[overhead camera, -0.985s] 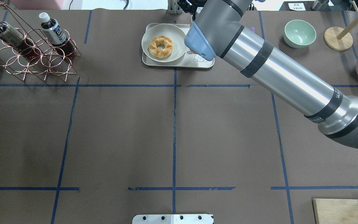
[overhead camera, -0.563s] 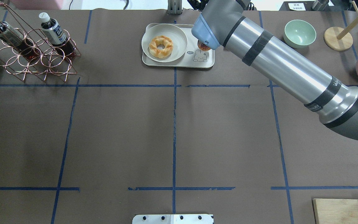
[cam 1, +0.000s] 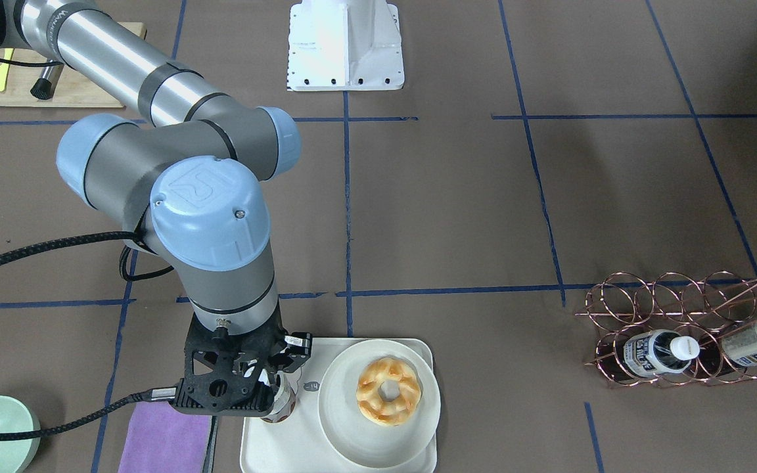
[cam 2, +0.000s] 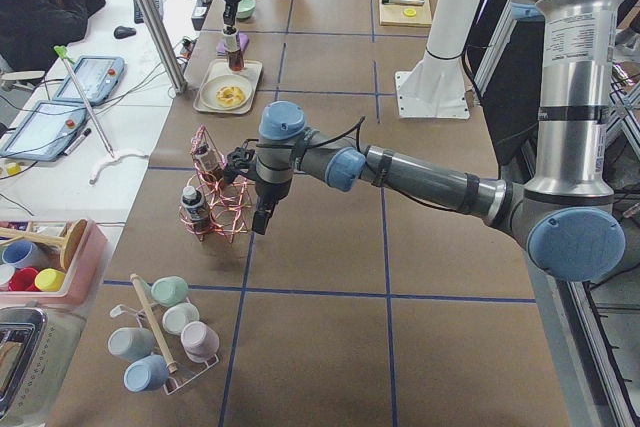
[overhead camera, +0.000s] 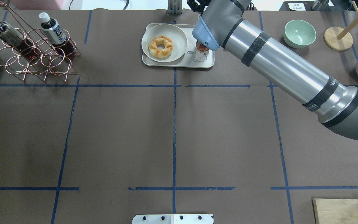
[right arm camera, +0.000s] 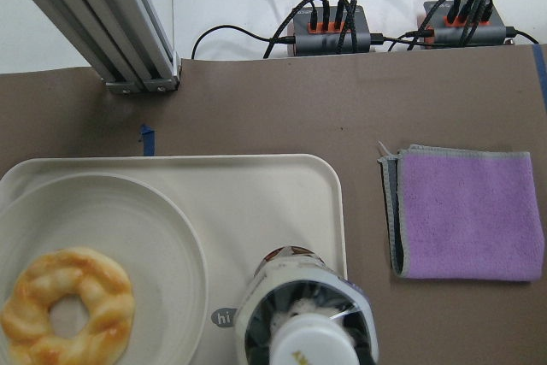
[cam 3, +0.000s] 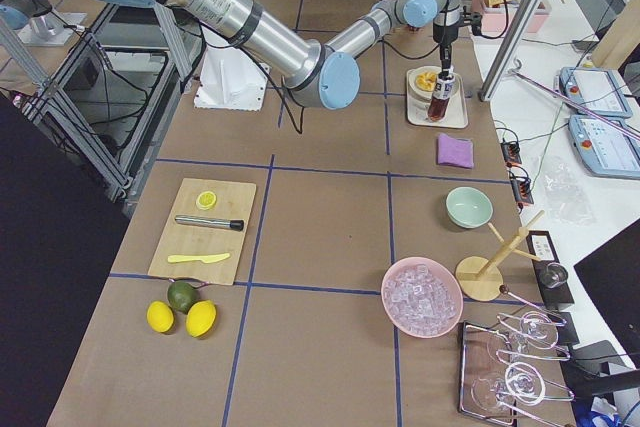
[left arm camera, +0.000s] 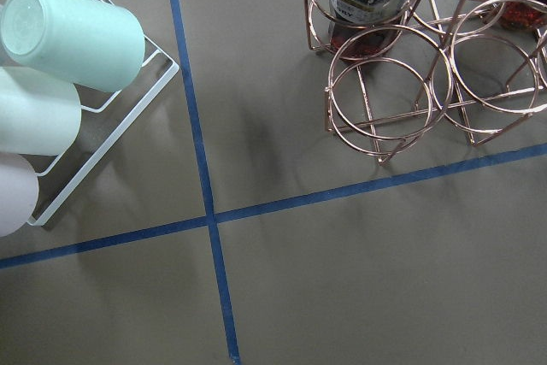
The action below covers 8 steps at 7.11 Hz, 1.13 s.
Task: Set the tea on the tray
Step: 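Lower the bottle onto the tray beside the bowl and open the right gripper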
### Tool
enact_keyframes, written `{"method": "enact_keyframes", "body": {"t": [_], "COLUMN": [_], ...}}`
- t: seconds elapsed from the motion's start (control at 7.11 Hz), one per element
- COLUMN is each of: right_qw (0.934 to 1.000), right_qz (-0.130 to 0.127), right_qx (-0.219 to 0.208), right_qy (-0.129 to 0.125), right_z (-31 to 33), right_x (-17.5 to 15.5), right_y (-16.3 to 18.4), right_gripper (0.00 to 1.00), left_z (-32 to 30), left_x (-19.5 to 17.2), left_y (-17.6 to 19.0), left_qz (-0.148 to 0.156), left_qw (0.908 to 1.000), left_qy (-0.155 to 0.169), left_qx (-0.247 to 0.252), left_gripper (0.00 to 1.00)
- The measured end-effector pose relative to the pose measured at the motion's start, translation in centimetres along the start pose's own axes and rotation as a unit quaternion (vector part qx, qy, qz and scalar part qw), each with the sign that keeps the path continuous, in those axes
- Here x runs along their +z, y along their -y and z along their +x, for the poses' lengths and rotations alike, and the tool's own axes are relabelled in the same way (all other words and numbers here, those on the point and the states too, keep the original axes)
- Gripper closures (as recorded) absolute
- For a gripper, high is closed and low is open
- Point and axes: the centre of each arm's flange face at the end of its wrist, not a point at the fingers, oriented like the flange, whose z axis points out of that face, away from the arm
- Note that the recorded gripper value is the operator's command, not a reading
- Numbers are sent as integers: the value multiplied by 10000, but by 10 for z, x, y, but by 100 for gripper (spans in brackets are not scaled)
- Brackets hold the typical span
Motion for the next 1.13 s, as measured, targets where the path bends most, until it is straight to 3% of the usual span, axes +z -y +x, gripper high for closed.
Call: {"method": "enact_keyframes", "body": {"t": [0.14,0.28,0.84,1.13], "right_qw": [10000,10000,9996,9987], "right_qz": [12,14,30,-124], "right_qx": [-11,-23,-235,-229], "right_qy": [26,47,131,448], "right_z": [0,-1,-5,19], "right_x": [3,2,-5,-32], "right_y": [1,1,1,15], "right_gripper": [89,2,0,0], "left_z": [0,0,-2,-3], "left_x": [0,0,3,4], "left_y": [0,0,0,0], "left_qz": [0,0,-23,-38], "left_qw": [10000,10000,10000,10000], "left_qy": [2,5,12,14], "left_qx": [0,-1,-23,-26], "left_gripper": [0,0,0,0]}}
